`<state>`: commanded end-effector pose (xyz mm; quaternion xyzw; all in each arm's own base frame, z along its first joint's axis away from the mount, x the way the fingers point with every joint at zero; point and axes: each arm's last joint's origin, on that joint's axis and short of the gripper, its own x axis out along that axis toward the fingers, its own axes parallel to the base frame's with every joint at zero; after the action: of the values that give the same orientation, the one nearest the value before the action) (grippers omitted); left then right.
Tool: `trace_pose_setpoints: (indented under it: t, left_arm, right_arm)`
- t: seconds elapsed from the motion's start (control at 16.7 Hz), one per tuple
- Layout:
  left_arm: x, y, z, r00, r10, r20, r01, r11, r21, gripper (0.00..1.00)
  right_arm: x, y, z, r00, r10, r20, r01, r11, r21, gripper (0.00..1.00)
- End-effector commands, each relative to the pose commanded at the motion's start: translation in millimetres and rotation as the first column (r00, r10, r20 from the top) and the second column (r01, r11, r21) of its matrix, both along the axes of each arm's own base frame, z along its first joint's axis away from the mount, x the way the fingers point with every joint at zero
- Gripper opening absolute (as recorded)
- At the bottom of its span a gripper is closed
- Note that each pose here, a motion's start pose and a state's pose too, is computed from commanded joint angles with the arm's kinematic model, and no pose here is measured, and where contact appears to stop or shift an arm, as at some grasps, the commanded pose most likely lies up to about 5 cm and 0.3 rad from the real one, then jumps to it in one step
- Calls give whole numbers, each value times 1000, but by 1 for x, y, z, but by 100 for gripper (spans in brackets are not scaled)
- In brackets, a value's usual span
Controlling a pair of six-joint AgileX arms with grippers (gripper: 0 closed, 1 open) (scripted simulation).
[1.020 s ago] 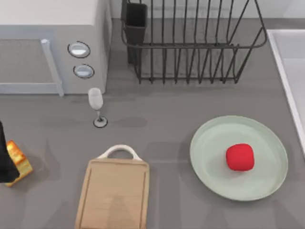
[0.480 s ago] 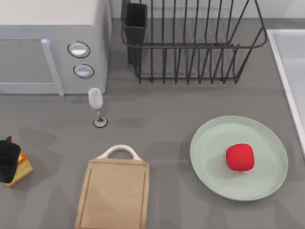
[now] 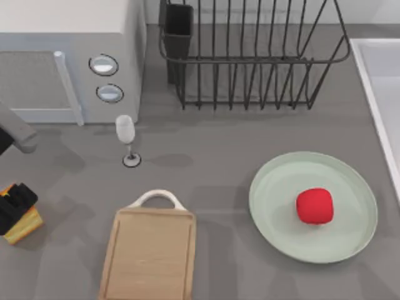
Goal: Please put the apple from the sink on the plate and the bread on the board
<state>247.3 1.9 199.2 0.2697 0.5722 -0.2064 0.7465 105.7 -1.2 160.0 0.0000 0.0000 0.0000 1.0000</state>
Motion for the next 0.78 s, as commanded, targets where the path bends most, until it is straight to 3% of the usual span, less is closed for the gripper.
trace_pose_setpoints:
  t: [0.3,0.78]
  left_arm:
    - [37,1,-18,964,-129,-231,133,991,3,100]
    - [41,1,-22,955,-147,-258,152,988,-1,100]
  right_arm:
    - [0,0,0,1000,0,0,0,1000,0,100]
    - [0,0,0,1000,0,0,0,1000,0,100]
